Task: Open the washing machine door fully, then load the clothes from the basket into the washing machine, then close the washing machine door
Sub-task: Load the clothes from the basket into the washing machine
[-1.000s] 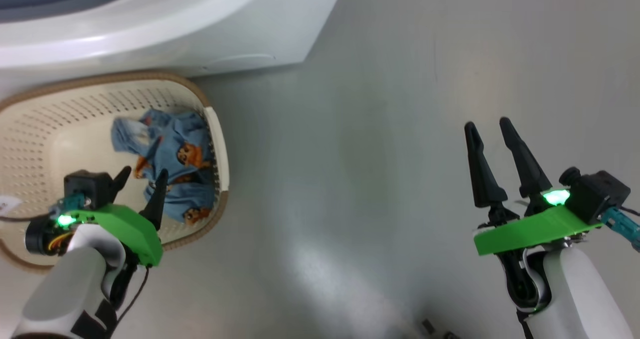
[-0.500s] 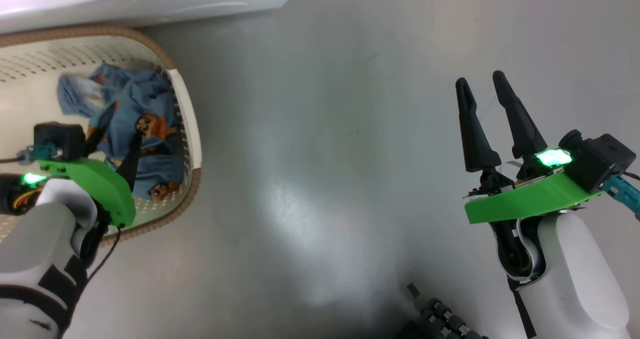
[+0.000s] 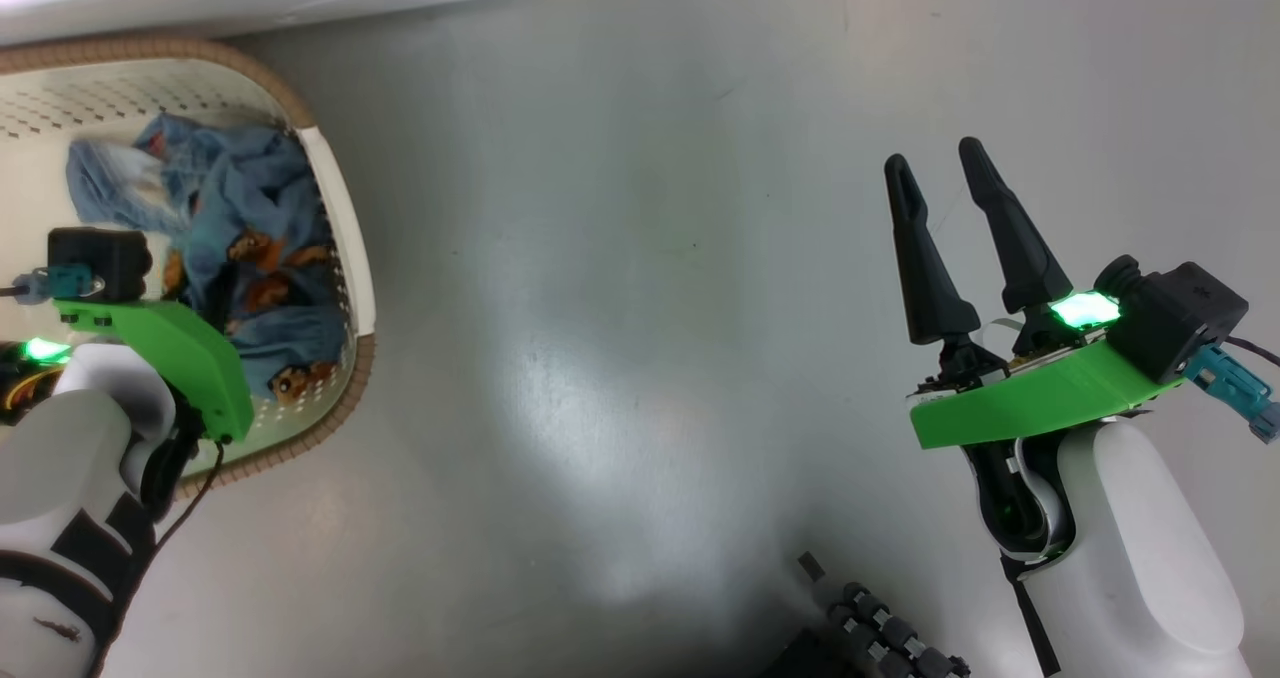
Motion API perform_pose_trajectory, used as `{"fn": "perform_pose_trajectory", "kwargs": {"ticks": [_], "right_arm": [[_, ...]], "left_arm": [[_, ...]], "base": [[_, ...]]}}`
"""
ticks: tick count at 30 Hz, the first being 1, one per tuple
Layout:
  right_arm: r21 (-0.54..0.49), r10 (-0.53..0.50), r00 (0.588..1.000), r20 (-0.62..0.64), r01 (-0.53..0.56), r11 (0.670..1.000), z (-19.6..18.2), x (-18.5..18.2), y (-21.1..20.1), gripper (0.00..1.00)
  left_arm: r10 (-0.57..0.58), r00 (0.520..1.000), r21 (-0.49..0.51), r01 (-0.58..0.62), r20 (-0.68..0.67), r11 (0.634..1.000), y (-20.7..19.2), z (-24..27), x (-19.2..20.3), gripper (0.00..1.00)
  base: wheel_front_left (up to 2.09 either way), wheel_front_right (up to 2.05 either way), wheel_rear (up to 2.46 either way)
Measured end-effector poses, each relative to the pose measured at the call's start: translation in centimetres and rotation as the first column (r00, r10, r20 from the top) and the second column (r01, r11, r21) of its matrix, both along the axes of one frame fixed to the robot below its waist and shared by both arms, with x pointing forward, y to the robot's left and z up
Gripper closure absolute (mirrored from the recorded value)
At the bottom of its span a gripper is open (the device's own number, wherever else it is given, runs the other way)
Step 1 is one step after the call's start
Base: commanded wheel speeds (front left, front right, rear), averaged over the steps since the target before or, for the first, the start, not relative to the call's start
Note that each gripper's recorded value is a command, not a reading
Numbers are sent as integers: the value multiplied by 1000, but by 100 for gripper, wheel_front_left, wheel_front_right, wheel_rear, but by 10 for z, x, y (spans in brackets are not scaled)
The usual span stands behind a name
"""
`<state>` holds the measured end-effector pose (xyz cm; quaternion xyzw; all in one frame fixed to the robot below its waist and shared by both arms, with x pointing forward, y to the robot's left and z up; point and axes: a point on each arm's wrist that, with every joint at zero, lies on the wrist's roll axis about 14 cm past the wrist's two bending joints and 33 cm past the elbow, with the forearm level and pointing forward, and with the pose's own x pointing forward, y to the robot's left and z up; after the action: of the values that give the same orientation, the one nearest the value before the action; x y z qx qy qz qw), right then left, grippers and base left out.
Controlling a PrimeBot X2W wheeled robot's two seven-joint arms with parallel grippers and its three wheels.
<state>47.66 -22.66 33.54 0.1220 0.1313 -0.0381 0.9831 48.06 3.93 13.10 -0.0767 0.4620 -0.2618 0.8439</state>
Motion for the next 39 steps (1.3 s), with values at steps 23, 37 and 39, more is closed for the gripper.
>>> {"fn": "perform_pose_trajectory", "kwargs": {"ticks": [23, 37, 39], "right_arm": [[1, 39, 993, 113, -39, 999, 56, -2, 7, 0], [17, 78, 982, 172, -82, 997, 92, -25, 21, 0], [17, 82, 980, 182, -87, 996, 98, -28, 23, 0]], "left_arm": [[240, 956, -148, -217, 167, 965, 20, 105, 32, 100], [348, 849, -222, -279, 397, 934, 56, 203, 17, 100], [361, 827, -234, -284, 430, 930, 61, 217, 14, 100]], "base": [[0, 0, 0], [0, 0, 0], [0, 0, 0]]}}
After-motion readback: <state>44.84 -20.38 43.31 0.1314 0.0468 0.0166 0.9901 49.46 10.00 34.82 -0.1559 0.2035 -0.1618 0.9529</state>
